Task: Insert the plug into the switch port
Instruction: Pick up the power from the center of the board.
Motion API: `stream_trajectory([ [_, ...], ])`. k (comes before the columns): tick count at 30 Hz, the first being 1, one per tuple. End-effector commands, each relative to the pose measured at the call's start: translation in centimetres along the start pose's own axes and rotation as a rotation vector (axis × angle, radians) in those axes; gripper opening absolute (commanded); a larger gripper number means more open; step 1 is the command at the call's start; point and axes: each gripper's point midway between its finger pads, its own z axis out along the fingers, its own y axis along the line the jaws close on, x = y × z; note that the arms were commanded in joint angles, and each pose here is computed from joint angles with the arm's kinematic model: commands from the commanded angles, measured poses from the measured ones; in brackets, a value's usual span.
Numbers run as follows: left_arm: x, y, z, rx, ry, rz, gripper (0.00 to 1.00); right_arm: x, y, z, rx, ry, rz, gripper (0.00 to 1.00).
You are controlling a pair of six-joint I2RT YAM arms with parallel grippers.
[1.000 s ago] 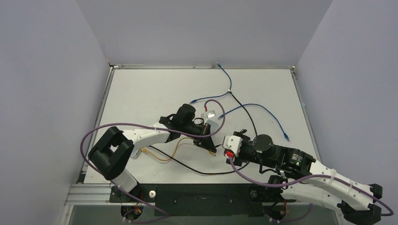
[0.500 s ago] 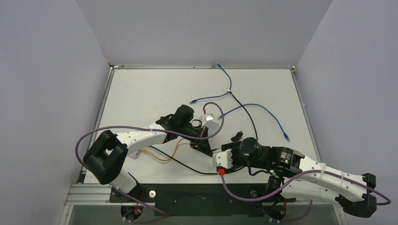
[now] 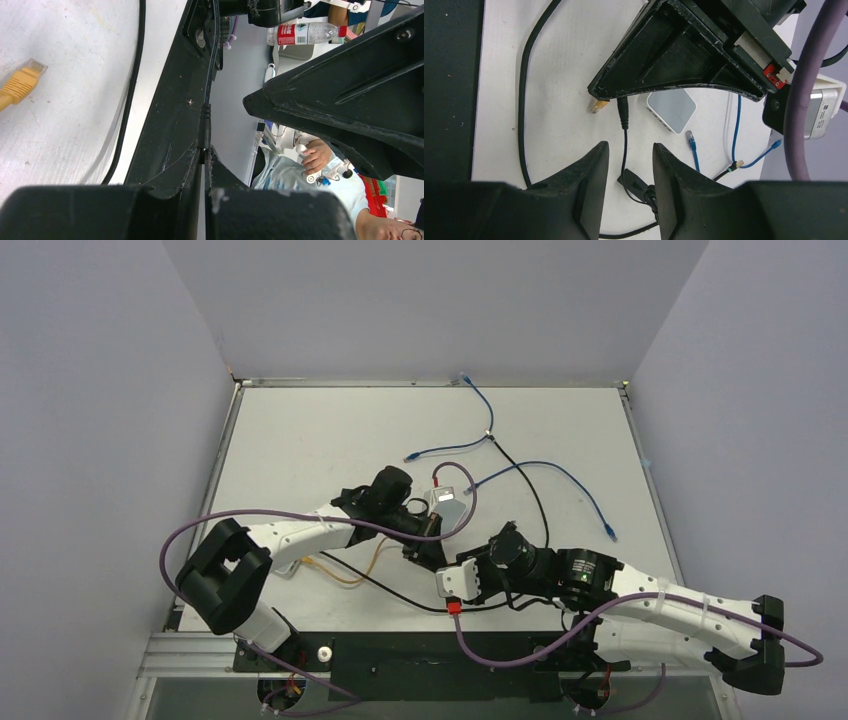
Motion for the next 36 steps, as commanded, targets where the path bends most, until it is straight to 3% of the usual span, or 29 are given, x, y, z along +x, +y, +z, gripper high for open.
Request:
stream_trajectory([
  [1,0.1,-1.9,-0.7,0.055,0.0,0.07,0.0,-1.4,-1.4,0.2,0.044,-0.04,-0.025,0.34],
  [36,1.1,-2.8,-0.3,0.087,0.031,0.098,0.0,-1.8,-0.5,2.4,-0.032,-0.032,-0.03,0.2],
])
